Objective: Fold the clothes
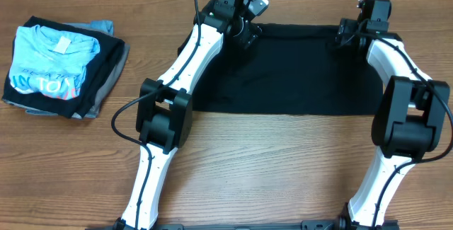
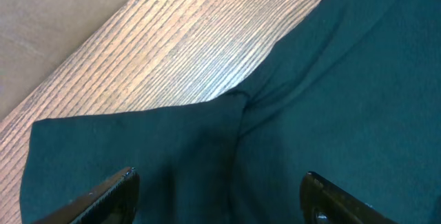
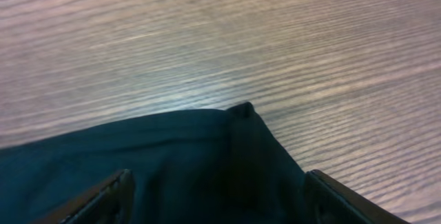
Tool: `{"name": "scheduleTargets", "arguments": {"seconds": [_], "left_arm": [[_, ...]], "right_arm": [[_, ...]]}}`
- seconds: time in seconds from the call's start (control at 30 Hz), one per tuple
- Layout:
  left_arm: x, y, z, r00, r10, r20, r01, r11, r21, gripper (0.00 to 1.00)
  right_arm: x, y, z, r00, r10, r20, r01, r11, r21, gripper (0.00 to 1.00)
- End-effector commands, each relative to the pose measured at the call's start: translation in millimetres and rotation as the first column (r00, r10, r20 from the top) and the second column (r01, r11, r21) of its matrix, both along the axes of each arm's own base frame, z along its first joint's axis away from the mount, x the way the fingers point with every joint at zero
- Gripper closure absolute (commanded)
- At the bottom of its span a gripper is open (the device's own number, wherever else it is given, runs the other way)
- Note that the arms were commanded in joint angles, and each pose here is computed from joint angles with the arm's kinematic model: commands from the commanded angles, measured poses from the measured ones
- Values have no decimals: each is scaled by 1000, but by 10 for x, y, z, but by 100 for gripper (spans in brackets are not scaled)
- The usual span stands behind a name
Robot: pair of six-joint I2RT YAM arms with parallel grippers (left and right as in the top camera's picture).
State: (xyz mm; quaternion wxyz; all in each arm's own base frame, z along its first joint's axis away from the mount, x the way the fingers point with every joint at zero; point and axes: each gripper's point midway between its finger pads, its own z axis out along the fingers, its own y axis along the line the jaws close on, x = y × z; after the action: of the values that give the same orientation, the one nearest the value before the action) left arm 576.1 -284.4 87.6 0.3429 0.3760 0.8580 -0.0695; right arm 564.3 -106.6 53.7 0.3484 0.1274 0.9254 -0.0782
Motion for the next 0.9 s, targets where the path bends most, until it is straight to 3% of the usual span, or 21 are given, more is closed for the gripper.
{"name": "scheduleTargets", "arguments": {"seconds": [0.0,0.07,0.27,0.47,0.53,0.87], "left_arm": [[-29,-9,61,1000,-11,7,11,1000,7,22],[-52,1,25,1000,-11,-6,11,1000,13,22],[-29,-9,-9,1000,-11,7,11,1000,7,20],[21,-31,38,999,-11,34,12,1000,-4,20],[36,-38,53,999,-17,46,17,1000,-3,20],[-22,-24,-84,999,-40,26,39,999,22,23]], "right_arm": [[-50,-65,-254,998,-38,-41,39,999,5,32],[-49,-67,-254,998,-39,-40,39,999,5,49],[-56,-66,-260,998,-39,-44,39,999,5,60],[-21,-78,-230,999,-40,-24,40,999,3,84],[-15,-77,-226,999,-40,-21,40,999,3,96],[-18,-76,-228,999,-40,-23,40,999,3,96]]}}
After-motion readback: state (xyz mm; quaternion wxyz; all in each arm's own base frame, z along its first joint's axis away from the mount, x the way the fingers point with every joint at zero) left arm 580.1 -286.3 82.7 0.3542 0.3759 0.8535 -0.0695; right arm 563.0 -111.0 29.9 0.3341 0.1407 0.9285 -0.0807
